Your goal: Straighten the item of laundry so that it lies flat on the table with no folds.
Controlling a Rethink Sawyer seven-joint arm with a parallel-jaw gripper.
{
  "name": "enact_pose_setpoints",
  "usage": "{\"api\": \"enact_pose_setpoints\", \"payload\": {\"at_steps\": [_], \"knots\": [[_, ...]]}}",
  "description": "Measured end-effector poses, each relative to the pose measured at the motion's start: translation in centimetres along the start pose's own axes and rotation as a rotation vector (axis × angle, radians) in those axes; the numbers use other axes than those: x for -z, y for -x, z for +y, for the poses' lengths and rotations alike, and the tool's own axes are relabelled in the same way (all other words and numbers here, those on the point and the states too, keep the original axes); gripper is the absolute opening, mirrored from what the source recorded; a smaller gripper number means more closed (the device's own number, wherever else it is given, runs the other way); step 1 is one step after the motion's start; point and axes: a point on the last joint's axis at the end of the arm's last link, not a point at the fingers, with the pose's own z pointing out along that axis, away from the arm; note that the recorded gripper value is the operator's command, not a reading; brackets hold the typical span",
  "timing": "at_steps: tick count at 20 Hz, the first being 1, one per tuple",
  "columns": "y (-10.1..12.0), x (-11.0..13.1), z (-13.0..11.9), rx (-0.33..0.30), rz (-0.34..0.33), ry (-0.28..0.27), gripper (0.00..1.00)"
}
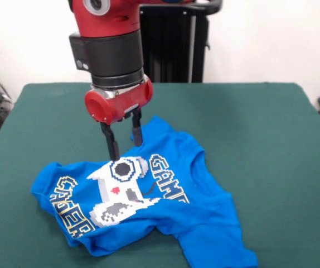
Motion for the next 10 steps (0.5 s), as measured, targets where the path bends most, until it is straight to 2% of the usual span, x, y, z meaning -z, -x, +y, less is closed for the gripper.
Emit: {"api": "enact_pose_setpoints", "payload": {"at_steps": [8, 10], "knots": [[0.0, -0.7, 2.3, -0.070, -0.046, 0.011, 1.00], [0.1, -0.6, 2.9, -0.104, -0.075, 0.011, 1.00]]}}
